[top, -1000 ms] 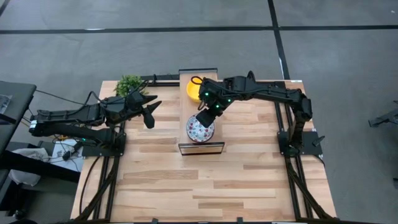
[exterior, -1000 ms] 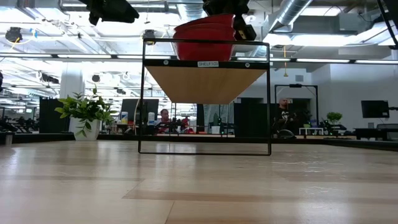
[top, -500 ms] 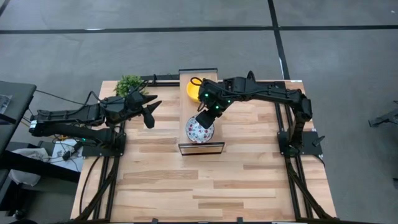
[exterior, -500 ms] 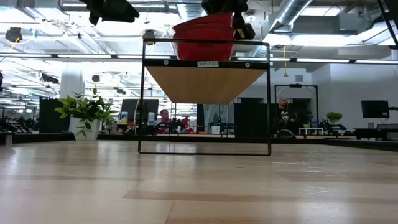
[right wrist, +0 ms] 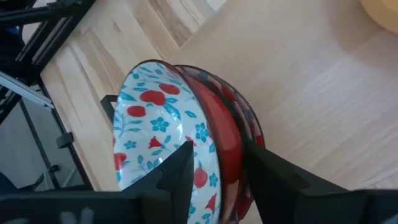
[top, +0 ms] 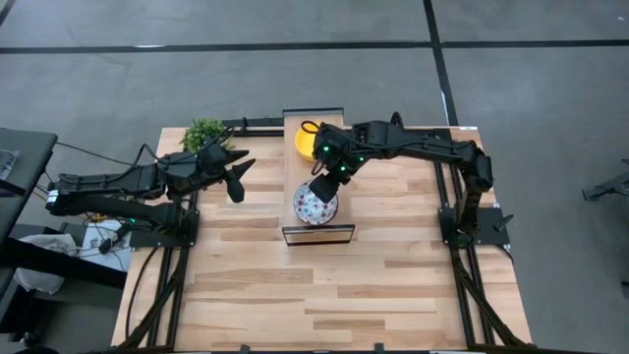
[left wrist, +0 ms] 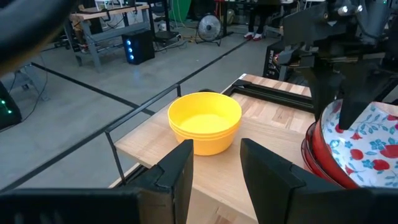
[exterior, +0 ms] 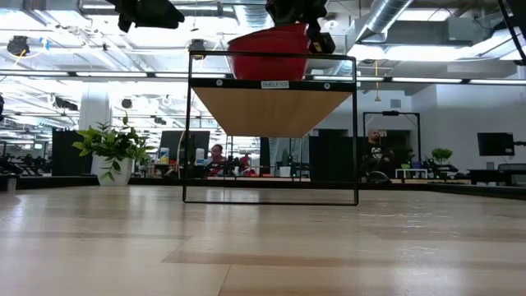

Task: Pick & Place Mini bowls
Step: Stack the red patterned bowl on top of the red patterned bowls on the shelf

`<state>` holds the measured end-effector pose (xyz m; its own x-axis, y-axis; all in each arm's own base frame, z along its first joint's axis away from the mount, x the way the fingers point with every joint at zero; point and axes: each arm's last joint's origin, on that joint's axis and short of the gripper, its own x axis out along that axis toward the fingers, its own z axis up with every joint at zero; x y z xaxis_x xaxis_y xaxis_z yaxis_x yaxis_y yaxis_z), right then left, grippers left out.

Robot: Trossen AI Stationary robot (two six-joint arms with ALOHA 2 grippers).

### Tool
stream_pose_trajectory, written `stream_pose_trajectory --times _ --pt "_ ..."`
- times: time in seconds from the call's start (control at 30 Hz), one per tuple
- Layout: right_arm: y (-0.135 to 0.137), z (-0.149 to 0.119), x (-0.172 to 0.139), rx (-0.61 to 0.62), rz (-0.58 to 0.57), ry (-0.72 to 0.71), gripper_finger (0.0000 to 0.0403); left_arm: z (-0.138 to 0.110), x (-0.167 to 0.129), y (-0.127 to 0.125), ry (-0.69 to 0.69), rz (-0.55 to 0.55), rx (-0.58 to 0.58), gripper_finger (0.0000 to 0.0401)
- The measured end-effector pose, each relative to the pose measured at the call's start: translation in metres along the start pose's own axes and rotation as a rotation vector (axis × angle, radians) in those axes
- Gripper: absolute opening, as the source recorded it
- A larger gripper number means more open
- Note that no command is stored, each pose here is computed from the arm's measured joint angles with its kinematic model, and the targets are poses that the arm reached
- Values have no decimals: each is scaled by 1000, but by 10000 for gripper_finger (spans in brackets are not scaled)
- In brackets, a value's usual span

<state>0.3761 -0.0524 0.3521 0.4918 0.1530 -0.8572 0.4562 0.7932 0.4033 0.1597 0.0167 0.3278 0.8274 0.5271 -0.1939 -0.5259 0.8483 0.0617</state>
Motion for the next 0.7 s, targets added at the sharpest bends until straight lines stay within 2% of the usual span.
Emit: stream_pose_trajectory --times 0.27,0.7 --pt "-1 -1 0 -11 -6 10 142 0 0 0 0 0 0 132" --pt "-3 -3 -1 -25 -16 37 133 1 0 0 -7 0 -3 132"
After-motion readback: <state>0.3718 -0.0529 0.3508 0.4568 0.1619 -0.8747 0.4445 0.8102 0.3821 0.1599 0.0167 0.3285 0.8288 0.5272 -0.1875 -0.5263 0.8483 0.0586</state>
